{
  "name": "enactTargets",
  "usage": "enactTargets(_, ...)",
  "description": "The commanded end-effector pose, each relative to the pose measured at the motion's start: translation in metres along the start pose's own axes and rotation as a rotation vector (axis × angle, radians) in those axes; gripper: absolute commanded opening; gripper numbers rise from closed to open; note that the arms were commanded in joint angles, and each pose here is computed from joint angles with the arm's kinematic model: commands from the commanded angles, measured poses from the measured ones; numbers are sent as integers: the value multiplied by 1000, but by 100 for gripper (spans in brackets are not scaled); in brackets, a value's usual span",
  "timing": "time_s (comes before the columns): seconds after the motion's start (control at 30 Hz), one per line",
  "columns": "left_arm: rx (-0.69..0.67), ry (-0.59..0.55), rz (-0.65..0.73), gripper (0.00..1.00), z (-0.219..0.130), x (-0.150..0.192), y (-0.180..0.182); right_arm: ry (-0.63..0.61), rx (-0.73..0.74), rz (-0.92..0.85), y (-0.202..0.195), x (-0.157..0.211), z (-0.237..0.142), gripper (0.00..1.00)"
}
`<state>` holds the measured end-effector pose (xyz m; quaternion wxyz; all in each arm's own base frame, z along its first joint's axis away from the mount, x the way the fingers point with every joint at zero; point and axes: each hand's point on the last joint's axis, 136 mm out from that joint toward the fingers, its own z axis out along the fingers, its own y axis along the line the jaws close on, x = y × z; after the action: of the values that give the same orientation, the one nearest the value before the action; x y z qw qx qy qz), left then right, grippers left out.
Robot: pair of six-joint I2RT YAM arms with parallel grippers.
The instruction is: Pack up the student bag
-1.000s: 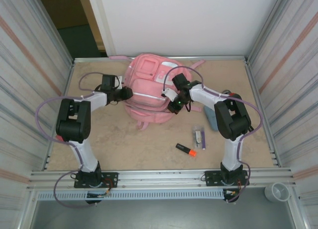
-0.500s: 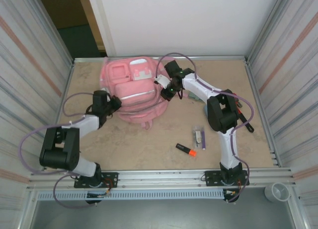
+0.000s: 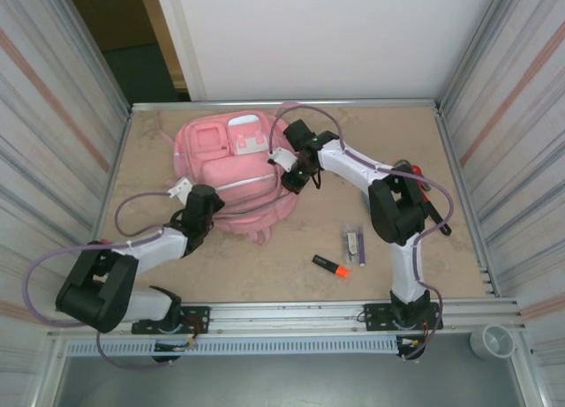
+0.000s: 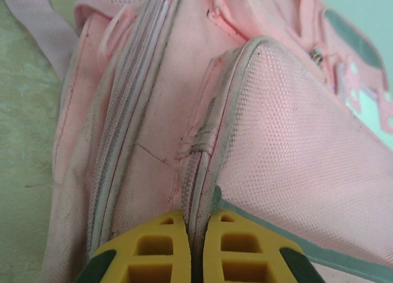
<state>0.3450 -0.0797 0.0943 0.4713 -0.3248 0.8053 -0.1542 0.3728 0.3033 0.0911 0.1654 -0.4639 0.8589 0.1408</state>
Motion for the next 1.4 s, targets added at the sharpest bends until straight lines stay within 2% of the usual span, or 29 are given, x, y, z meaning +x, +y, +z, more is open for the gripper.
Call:
enactTargets(0.0,49,-137,-100,0,-13,-46,-17,-124,-2,5,-11,-26,-57,0)
enactTargets(0.17,33,-133,-121,0,-15,-65,0,-37,98,40,-61,-4,-60,0)
enactTargets(0.23,45,-116,-101,0,-15,-63,-7,-22,76,29,-55,-7,-54,0)
enactTargets(0.37,45,-128,-88,0,-14,-57,-16,-55,-28,-54,-3,-33,-45,0)
enactTargets(0.47,45,-133,-102,0,-10,-58,-17,-26,-74,-93,31,-27,-41,0)
enactTargets(0.6,69,-112,-74,0,-10,-58,-25,-2,-11,-34,0,-4,-29,0)
enactTargets(0.67,90,-86,-61,0,-10,-54,-28,-41,-55,6,-19,-3,-26,8)
enactTargets(0.73,99,-53,-47,0,-7,-50,-30,-113,-112,-33,-25,-6,-21,19)
enactTargets(0.83,103,0,-40,0,-1,-43,-27,-175,-143,-131,-28,-12,-16,23)
enactTargets(1.17,107,62,-28,0,9,-35,-22,-221,-261,-278,-18,-15,18,26)
enactTargets(1.37,117,70,-24,0,9,-35,-26,-174,-285,-327,-20,-6,38,26)
